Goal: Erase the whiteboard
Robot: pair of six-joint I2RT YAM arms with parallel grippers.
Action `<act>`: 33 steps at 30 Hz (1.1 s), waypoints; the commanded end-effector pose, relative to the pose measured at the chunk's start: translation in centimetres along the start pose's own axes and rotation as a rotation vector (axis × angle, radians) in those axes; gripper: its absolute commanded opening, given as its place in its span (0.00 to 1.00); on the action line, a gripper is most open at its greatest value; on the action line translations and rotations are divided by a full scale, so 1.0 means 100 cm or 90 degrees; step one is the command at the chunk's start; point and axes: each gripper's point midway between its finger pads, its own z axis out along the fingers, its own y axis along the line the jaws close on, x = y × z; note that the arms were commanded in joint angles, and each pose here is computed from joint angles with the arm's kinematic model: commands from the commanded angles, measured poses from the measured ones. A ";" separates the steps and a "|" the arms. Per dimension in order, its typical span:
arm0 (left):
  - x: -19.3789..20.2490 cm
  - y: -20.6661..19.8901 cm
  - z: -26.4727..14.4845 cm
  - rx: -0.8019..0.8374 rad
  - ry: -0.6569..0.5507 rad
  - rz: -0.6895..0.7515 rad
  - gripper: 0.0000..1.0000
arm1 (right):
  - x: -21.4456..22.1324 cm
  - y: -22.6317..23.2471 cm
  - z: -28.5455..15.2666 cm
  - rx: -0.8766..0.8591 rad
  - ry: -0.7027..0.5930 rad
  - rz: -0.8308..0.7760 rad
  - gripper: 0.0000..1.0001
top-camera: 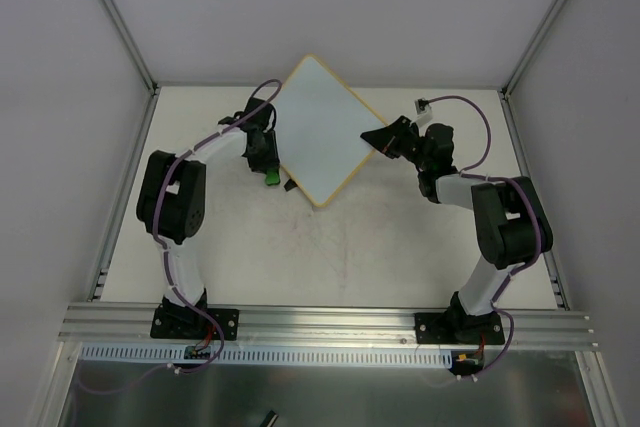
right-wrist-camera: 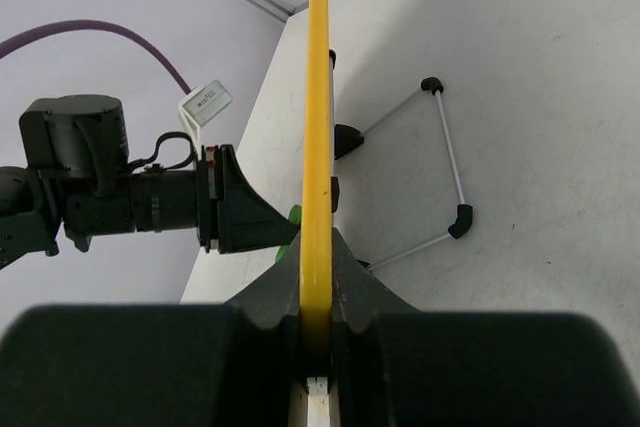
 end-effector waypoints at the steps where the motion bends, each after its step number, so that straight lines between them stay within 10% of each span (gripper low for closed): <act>1: 0.009 -0.013 -0.038 0.049 -0.003 0.008 0.00 | -0.020 0.026 0.004 -0.062 -0.026 -0.036 0.00; 9: -0.014 0.006 -0.108 0.080 -0.123 -0.030 0.00 | -0.017 0.024 0.006 -0.060 -0.022 -0.033 0.00; 25: 0.033 0.084 -0.035 0.017 -0.034 -0.118 0.01 | -0.010 0.026 0.015 -0.063 -0.015 -0.038 0.00; 33: 0.038 0.090 -0.018 0.003 -0.024 -0.123 0.29 | -0.003 0.028 0.017 -0.063 -0.009 -0.031 0.00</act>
